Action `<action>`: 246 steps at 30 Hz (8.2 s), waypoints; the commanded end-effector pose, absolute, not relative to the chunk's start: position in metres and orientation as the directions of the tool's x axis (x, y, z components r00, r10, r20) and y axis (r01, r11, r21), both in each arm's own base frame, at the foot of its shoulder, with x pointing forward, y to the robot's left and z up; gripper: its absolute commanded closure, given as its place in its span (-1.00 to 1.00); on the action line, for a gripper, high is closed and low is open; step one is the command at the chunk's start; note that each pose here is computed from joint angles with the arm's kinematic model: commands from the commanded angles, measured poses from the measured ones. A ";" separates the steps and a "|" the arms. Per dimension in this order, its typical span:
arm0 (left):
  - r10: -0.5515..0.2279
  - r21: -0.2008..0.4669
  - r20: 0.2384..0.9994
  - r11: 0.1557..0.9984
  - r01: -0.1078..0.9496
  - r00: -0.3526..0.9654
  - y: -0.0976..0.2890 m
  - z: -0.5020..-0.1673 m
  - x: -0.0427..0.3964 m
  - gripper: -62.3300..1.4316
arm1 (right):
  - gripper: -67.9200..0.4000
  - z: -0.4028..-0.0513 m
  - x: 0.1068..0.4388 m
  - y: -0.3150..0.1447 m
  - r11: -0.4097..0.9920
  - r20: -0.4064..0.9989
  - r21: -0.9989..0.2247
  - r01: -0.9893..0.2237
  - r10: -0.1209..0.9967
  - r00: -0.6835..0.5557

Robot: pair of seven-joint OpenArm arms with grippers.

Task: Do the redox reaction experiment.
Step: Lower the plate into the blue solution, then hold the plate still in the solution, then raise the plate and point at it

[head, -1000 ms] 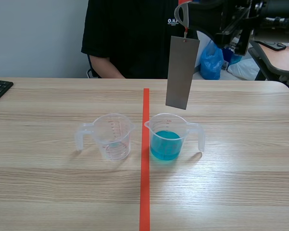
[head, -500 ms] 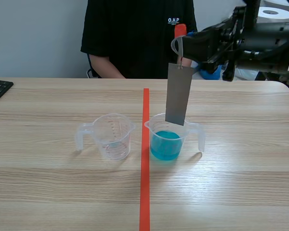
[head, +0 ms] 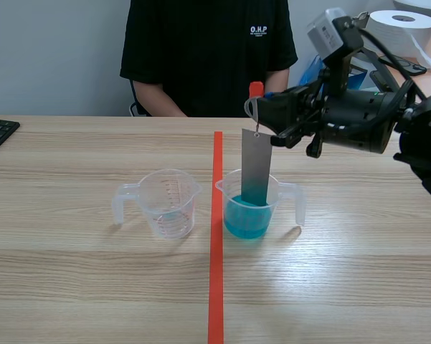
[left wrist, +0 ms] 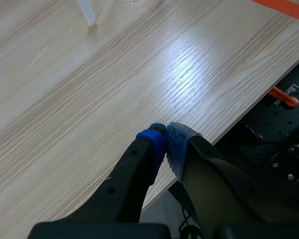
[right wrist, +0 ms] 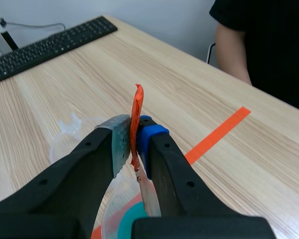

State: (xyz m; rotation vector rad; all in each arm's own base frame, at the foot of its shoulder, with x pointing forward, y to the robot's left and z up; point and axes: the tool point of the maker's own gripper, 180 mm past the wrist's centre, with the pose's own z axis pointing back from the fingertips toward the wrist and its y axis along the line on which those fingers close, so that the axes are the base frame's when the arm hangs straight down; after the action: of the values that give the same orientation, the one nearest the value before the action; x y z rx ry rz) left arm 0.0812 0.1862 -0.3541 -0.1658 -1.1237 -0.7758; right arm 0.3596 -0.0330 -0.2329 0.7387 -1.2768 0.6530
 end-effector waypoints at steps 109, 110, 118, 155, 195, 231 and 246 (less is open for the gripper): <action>-0.434 0.250 0.888 0.733 0.633 0.152 0.187 -0.335 0.079 0.83 | 0.94 -0.093 0.316 -0.032 0.478 0.992 -0.126 -0.869 0.064 -0.109; -0.436 0.251 0.887 0.731 0.635 0.151 0.188 -0.335 0.079 0.83 | 0.94 -0.094 0.316 -0.032 0.478 0.992 -0.126 -0.869 0.066 -0.107; -0.412 0.269 0.905 0.741 0.616 0.101 0.208 -0.315 0.107 0.83 | 0.94 -0.096 0.316 -0.032 0.478 0.992 -0.122 -0.870 0.072 -0.100; -0.032 -0.010 0.999 0.539 0.842 0.032 0.064 -0.259 0.303 0.83 | 0.94 -0.097 0.316 -0.031 0.478 0.993 -0.120 -0.870 0.071 -0.098; 0.084 -0.113 0.993 0.476 0.872 0.083 -0.031 -0.255 0.340 0.83 | 0.94 -0.097 0.316 -0.031 0.478 0.993 -0.120 -0.870 0.071 -0.098; 0.071 -0.104 0.994 0.482 0.870 0.079 -0.029 -0.255 0.345 0.83 | 0.94 -0.097 0.316 -0.031 0.478 0.993 -0.120 -0.870 0.070 -0.098; -0.064 -0.021 0.995 0.594 0.804 0.073 0.050 -0.284 0.346 0.83 | 0.94 -0.097 0.316 -0.032 0.478 0.993 -0.120 -0.870 0.072 -0.097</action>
State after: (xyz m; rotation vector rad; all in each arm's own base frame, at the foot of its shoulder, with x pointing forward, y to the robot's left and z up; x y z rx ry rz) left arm 0.3450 0.0384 -0.2882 -0.7140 -1.3304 -0.7543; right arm 0.3161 -0.0309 -0.1119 0.7439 -1.4082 0.9063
